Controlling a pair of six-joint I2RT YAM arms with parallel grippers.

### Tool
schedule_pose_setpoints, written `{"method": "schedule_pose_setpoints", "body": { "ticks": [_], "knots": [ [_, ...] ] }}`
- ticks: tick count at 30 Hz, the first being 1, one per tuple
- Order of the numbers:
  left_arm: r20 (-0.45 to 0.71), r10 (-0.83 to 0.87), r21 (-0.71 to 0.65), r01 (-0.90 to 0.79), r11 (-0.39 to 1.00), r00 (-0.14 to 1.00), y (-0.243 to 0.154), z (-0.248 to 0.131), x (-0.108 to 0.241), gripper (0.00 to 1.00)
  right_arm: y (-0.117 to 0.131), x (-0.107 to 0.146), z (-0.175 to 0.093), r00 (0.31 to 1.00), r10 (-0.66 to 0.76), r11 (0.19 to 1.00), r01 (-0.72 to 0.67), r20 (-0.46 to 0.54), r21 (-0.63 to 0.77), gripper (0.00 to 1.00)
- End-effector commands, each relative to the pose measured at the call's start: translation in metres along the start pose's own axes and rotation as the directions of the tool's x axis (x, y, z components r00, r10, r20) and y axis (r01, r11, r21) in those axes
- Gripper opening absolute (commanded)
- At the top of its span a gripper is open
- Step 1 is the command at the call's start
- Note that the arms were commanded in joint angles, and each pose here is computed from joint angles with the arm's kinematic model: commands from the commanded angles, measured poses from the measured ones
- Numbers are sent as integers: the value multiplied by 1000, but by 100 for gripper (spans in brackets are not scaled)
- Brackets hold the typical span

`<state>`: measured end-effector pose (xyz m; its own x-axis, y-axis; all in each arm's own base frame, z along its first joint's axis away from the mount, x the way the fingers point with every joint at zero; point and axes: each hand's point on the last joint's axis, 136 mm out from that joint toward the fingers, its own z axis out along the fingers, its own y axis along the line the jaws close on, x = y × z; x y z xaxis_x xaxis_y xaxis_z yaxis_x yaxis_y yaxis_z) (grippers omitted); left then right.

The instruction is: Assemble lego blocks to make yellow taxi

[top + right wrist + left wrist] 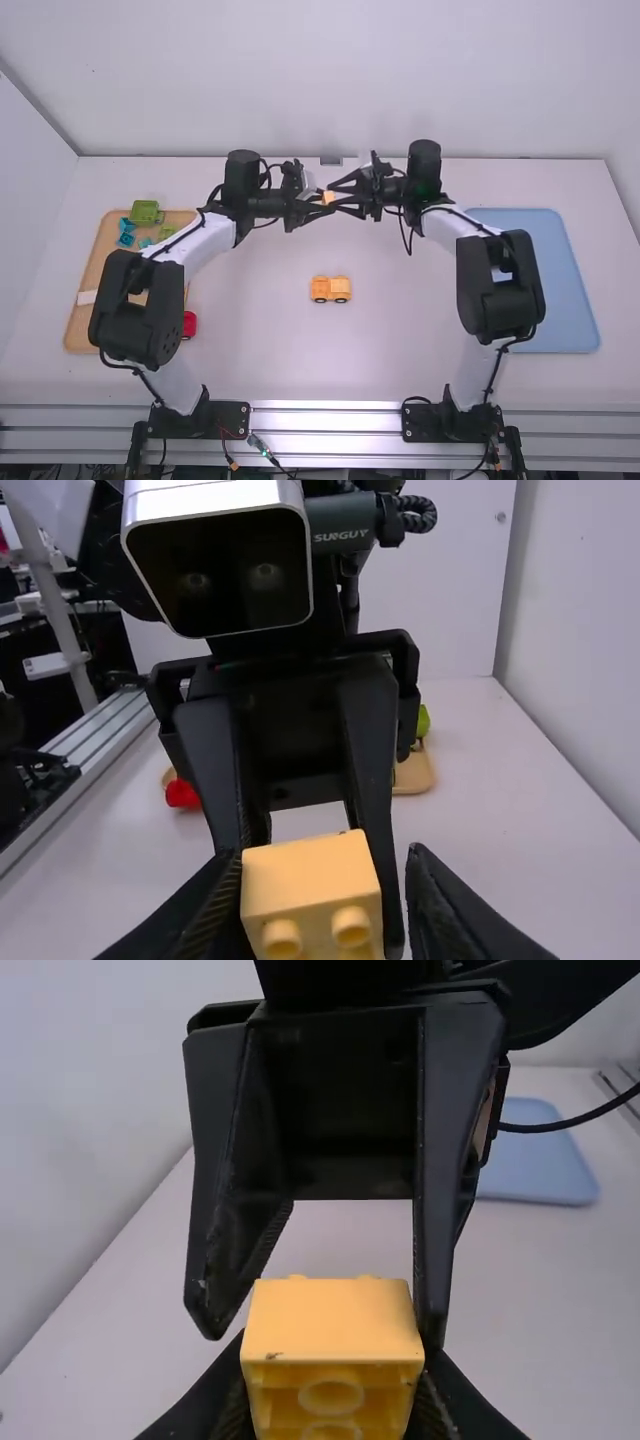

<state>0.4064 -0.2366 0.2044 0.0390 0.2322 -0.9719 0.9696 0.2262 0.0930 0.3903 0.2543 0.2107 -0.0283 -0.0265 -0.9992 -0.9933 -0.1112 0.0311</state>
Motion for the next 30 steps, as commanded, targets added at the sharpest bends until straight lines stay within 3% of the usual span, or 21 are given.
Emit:
{"method": "schedule_pose_setpoints", "body": {
  "ticks": [1, 15, 17, 19, 21, 22, 26, 30],
  "knots": [
    [14, -5, 37, 5, 999, 1000, -7, 2, 1, 2, 8, 0, 10, 1000, -19, 997, 20, 13, -76, 40],
    [30, 12, 40, -13, 999, 999, -6, 0, -2, 5, 9, 0, 12, 999, -34, 996, 35, 14, -81, 29],
    [44, 22, 53, -25, 998, 999, -8, 0, -5, 14, 8, 0, 12, 999, -33, 997, 34, 12, -74, 27],
    [45, 27, 50, -29, 998, 999, -7, 0, -6, 38, 5, 0, 12, 999, -33, 998, 34, 9, -59, 26],
    [43, 25, 48, -27, 998, 999, -7, -1, -5, 72, 0, 2, 12, 999, -33, 999, 33, 1, -28, 26],
    [42, 23, 49, -25, 998, 999, -7, -1, -5, 99, -4, 3, 12, 1000, -29, 1000, 29, -5, -6, 25],
    [6, -21, 33, 20, 999, 1000, -6, 0, 4, 99, -29, 7, 11, 999, 26, 990, -22, -32, 137, 25],
    [-101, -108, -50, 104, 993, 989, 2, -2, 30, 99, -47, 13, 1, 997, 56, 968, -42, -49, 247, 24]
  ]
}}
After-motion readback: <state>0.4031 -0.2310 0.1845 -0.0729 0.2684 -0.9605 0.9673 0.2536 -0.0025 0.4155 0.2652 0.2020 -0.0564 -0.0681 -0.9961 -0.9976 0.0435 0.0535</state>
